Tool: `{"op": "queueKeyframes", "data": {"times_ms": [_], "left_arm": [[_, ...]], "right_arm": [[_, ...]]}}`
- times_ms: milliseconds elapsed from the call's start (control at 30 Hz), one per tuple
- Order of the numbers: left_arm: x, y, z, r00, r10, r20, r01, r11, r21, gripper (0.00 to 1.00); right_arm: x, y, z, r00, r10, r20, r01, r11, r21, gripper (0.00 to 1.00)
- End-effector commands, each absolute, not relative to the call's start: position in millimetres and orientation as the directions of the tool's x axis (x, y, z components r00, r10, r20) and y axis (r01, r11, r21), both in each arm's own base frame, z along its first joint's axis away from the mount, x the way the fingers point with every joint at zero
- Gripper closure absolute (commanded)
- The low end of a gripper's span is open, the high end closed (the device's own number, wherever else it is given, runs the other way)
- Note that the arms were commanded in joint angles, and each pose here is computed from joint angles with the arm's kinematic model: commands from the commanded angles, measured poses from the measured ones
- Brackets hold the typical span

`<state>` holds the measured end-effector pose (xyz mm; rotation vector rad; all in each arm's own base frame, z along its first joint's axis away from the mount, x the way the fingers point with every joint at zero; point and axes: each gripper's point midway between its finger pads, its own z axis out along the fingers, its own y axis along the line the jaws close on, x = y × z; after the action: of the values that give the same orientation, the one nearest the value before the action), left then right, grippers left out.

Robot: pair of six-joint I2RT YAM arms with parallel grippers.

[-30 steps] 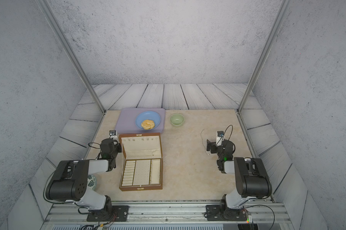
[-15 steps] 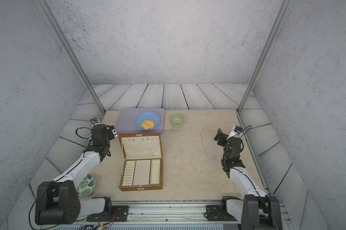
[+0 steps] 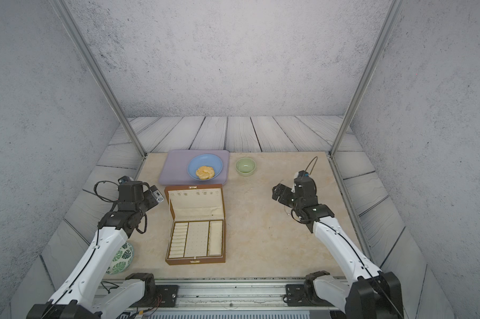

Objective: Put jewelry chain into jewelry box
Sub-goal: Move the jewelry box to the center of the board.

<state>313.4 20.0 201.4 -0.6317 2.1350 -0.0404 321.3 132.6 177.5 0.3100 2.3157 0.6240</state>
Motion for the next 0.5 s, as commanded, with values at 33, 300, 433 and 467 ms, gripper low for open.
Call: {"op": "queueKeyframes", "data": {"times_ms": [33,300,433,467], "left_arm": [[298,3,213,-0.527,-0.406,-0.747,-0.364,0.902,-0.234,0.02],[275,-6,240,-0.526,-0.360,-0.771,-0.332,0.921,-0.203,0.02],[265,-15,251,-0.538,-0.338,-0.773,-0.287,0.935,-0.209,0.02],[262,-16,251,-0.547,-0.333,-0.768,-0.285,0.937,-0.203,0.02]], "right_arm": [[279,173,145,-0.822,0.346,-0.452,0.112,0.877,0.467,0.12],[242,275,134,-0.874,0.162,-0.459,-0.048,0.910,0.412,0.37],[229,316,119,-0.894,0.078,-0.441,-0.104,0.922,0.374,0.42],[227,324,119,-0.895,0.068,-0.440,-0.114,0.921,0.374,0.43]]}}
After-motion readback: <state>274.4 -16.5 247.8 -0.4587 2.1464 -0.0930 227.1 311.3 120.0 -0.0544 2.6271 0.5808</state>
